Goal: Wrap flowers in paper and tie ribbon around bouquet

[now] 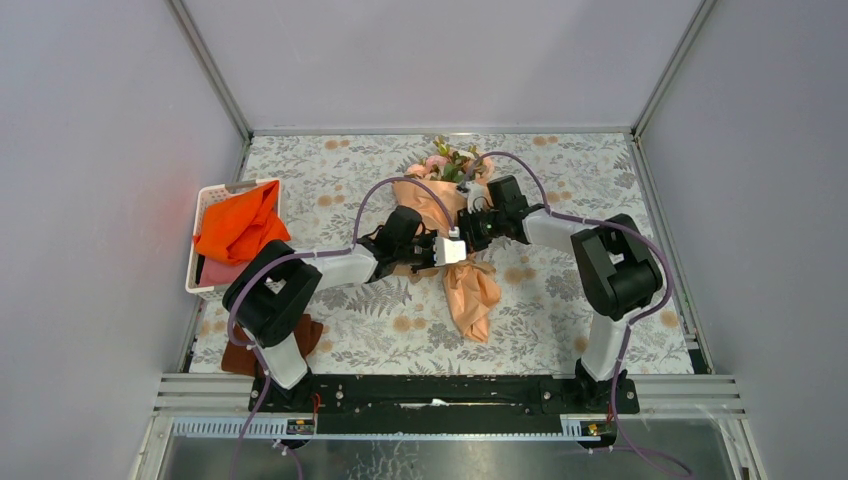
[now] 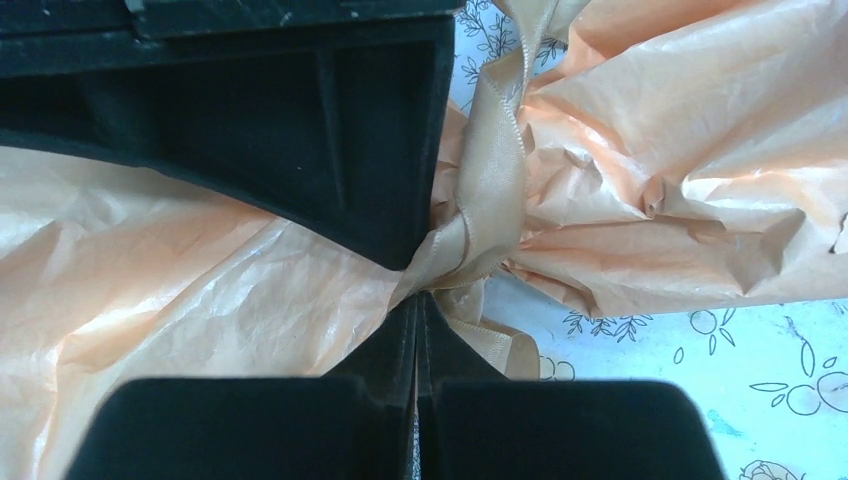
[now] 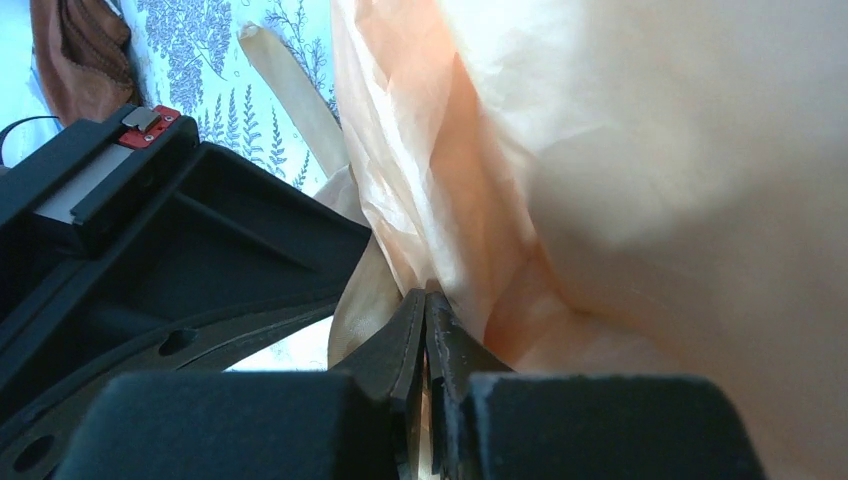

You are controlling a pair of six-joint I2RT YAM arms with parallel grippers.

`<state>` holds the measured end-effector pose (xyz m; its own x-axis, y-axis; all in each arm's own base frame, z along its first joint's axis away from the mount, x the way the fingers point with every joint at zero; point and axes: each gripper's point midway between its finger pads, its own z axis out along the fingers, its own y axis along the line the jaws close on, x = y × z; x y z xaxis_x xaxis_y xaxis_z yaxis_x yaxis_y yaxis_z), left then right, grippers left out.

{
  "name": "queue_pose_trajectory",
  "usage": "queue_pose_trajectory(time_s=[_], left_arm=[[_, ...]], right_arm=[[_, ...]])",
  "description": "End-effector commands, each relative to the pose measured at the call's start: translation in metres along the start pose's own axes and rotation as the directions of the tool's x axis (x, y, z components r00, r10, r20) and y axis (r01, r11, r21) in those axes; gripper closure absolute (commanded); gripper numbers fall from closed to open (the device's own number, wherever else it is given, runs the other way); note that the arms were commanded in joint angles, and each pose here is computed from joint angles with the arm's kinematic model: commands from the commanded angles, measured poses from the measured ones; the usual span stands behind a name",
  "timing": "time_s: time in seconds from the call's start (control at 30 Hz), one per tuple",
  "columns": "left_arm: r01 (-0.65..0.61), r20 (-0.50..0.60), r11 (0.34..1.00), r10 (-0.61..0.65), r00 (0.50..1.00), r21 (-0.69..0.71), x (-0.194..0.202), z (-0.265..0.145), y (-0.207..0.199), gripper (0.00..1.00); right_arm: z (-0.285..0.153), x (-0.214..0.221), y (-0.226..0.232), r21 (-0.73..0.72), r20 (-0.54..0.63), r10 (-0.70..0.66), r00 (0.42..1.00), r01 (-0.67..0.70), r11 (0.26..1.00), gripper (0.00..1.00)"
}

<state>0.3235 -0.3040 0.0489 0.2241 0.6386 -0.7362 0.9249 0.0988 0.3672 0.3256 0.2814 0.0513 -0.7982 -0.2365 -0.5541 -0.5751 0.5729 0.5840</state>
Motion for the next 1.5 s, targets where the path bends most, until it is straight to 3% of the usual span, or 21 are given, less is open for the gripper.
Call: queue_pose_trajectory(time_s=[0.0,0.4,0.53,0.9,0.97,1.07,1.23,1.47], left_arm=[[-0.029,0.041,0.998,0.031,0.999,-0.053,-0.008,0.002,0.014,1.0],[-0.033,0.048,0.997,0.036,0.998,-0.066,-0.009,0.0,0.016,0.96],[-0.041,0.05,0.998,0.043,0.998,-0.049,-0.008,-0.001,0.012,0.96],[-0.013,0.081,0.998,0.018,0.997,-0.061,-0.015,0.002,0.016,0.94],[-0.01,0.083,0.998,0.016,0.996,-0.069,-0.016,0.002,0.018,0.9],[-0.028,0.07,0.997,0.033,0.997,-0.072,-0.014,0.0,0.019,0.85],[-0.128,0.022,0.99,0.129,0.991,-0.054,-0.006,-0.016,0.015,0.82],[-0.215,0.048,0.971,0.211,0.976,0.107,-0.01,-0.037,-0.011,0.56]], right_arm=[[0.0,-0.005,0.018,-0.102,-0.016,-0.014,1.0,0.013,0.995,0.92],[0.004,-0.01,0.035,-0.219,0.02,0.019,1.0,-0.015,0.976,0.85],[0.006,-0.011,0.034,-0.22,0.022,0.031,0.999,-0.025,0.975,0.77],[0.015,-0.001,0.027,-0.173,-0.01,0.03,1.0,-0.031,0.984,0.69],[0.015,0.0,0.025,-0.168,-0.015,0.03,0.999,-0.032,0.985,0.7],[0.014,0.002,0.024,-0.153,-0.023,0.025,0.999,-0.028,0.988,0.78],[0.006,-0.004,0.02,-0.117,-0.004,0.003,1.0,-0.004,0.993,0.79],[0.004,-0.007,0.018,-0.119,0.004,0.012,1.0,-0.011,0.993,0.78]])
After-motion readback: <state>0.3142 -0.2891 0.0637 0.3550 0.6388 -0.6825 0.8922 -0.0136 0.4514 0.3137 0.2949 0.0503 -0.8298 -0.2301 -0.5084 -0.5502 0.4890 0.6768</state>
